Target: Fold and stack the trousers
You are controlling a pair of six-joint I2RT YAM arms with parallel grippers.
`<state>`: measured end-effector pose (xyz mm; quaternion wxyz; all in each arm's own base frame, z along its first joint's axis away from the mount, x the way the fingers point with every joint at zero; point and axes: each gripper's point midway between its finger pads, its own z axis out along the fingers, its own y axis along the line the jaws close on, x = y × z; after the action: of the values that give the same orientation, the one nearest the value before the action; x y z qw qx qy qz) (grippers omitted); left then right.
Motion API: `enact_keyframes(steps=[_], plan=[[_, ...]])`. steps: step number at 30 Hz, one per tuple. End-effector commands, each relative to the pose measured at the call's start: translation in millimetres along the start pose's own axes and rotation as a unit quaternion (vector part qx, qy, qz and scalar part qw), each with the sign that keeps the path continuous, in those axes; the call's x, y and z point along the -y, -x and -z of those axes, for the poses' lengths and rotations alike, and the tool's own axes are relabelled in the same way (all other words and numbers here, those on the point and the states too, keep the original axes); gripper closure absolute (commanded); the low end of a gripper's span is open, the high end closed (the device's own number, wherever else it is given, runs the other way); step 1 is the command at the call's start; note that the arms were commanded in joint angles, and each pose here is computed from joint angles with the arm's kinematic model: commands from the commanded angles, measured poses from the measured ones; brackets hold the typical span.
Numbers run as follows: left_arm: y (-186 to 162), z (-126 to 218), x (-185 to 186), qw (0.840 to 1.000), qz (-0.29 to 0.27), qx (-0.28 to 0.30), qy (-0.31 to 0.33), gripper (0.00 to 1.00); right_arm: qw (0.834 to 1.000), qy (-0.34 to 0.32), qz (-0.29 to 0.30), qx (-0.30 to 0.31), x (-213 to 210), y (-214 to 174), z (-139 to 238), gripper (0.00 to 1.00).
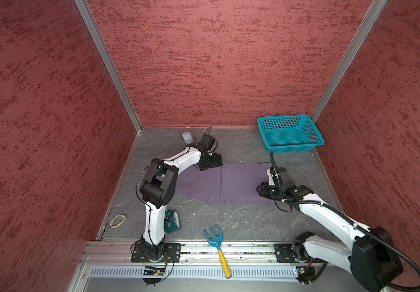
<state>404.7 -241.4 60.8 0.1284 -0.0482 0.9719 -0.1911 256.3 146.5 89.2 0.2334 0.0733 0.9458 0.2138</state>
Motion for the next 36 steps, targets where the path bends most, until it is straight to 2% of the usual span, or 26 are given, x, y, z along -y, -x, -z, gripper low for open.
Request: enact_keyframes(steps=[1,2,4,5,8,11,13,17,20,27,31,36], plan=[[-6.5,25.2,0.1,1.000,0.001,0.014,-0.007,0.31,0.997,0.026,0.070,0.022,-32.3,4.9,6.2,0.62],[-13.9,27.5,-2.7,1.000,0.006,0.009,-0.009,0.42,0.995,0.023,0.093,0.026,-41.1,3.0,6.2,0.62],[-28.9,30.9,-4.7,1.000,0.014,-0.002,-0.021,0.56,0.992,0.009,0.126,0.023,-50.6,-2.0,1.2,0.62],[-38.4,31.5,-3.1,0.999,0.017,-0.009,-0.031,0.60,0.991,0.003,0.135,0.020,-53.6,-3.7,-3.0,0.62],[-69.7,34.4,10.2,0.998,0.004,-0.029,-0.052,0.62,0.990,0.011,0.137,0.015,-60.7,-4.3,-11.5,0.63],[-103.3,41.5,30.8,0.996,-0.041,-0.037,-0.067,0.60,0.991,-0.001,0.130,0.037,-58.4,6.1,-8.4,0.62],[-125.9,42.1,38.6,0.994,-0.071,-0.049,-0.066,0.52,0.993,-0.011,0.110,0.047,-50.1,13.9,-5.7,0.60],[-160.9,32.7,37.8,0.989,-0.126,-0.071,-0.023,0.41,0.997,-0.059,0.036,0.029,-3.7,23.0,-6.3,0.58],[-176.4,21.2,42.2,0.986,-0.136,-0.093,-0.027,0.35,0.994,-0.102,0.006,0.022,30.0,24.6,0.1,0.55],[-187.5,5.8,61.5,0.981,-0.154,-0.109,-0.036,0.36,0.984,-0.158,-0.083,0.019,90.9,21.8,27.4,0.46],[-185.0,3.4,57.0,0.982,-0.152,-0.107,-0.028,0.39,0.985,-0.135,-0.107,0.011,102.6,16.5,25.3,0.39],[-169.8,12.9,48.1,0.987,-0.121,-0.095,-0.034,0.39,0.986,-0.095,-0.137,-0.017,100.3,10.3,6.8,0.38]])
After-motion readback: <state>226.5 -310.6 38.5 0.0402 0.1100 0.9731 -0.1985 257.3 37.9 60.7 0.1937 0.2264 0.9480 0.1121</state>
